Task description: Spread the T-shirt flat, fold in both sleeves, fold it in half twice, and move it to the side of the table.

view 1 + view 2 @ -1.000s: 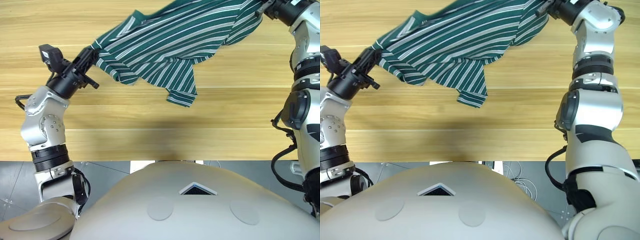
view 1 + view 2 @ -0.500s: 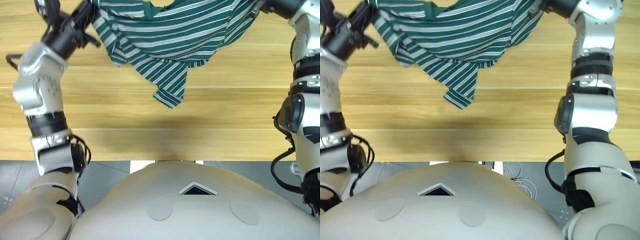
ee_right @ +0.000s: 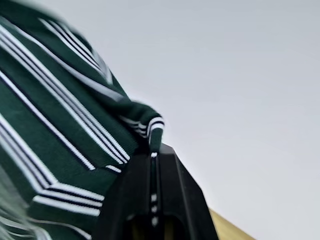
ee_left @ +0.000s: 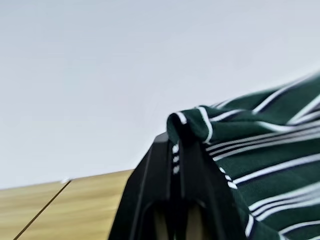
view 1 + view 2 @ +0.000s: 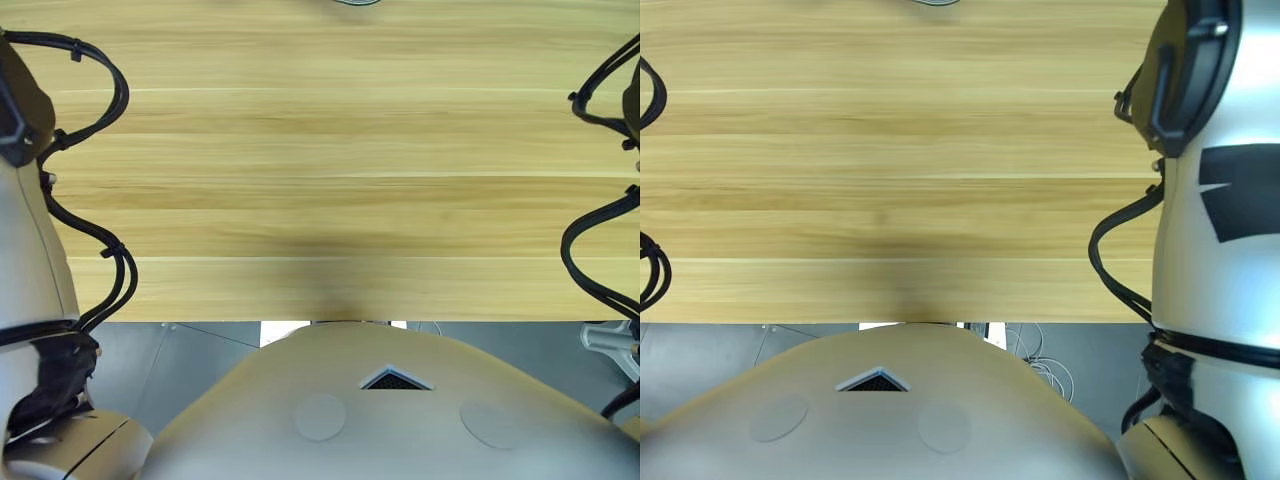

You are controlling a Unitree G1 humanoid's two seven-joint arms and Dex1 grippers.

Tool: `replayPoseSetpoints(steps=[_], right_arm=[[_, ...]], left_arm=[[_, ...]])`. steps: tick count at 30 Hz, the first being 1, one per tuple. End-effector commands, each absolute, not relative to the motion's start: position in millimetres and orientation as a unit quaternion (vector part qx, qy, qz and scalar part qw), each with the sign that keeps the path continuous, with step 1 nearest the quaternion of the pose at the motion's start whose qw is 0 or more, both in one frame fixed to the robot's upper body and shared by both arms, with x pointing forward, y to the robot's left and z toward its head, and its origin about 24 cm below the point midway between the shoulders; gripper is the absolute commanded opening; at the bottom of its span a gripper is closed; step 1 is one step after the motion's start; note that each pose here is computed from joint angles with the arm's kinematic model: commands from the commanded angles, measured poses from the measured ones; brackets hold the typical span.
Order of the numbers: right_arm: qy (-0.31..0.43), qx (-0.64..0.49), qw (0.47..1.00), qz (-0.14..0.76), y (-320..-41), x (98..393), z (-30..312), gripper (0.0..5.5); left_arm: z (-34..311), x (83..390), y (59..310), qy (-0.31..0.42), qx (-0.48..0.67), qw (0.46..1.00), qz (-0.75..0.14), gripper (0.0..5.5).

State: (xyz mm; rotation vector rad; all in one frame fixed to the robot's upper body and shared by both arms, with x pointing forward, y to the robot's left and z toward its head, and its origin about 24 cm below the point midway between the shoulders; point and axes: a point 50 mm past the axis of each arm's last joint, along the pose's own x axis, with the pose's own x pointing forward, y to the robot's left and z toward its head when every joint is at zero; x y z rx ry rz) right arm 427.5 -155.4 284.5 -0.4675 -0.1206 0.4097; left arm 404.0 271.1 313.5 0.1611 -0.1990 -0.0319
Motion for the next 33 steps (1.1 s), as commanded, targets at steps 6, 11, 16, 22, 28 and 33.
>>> replayPoseSetpoints(steps=[6, 11, 16, 22, 28, 33], right_arm=[[0.104, -0.196, 0.942, 0.25, -189.4, 413.3, 157.8, 0.0], [0.11, -0.177, 0.939, 0.272, -201.6, 404.8, 142.0, 0.0], [0.114, -0.175, 0.9, 0.383, -223.5, 378.9, 116.5, 0.0], [0.228, -0.218, 0.725, 0.613, -261.3, 283.1, 29.4, 0.0], [0.279, -0.234, 0.664, 0.653, -276.4, 219.2, -16.8, 0.0], [0.314, -0.19, 0.682, 0.633, -304.4, 206.7, -8.3, 0.54]], left_arm=[[211.1, 412.8, 241.6, 0.041, 0.128, 0.98, -0.145, 0.02], [154.3, 391.5, 252.1, 0.097, 0.121, 0.958, -0.24, 0.02], [126.9, 325.8, 260.5, 0.093, 0.099, 0.902, -0.409, 0.02], [41.9, 212.6, 238.6, 0.195, 0.088, 0.83, -0.515, 0.02], [28.8, 136.3, 222.8, 0.248, 0.187, 0.744, -0.592, 0.02], [45.1, 118.0, 226.8, 0.244, 0.223, 0.713, -0.618, 0.0]])
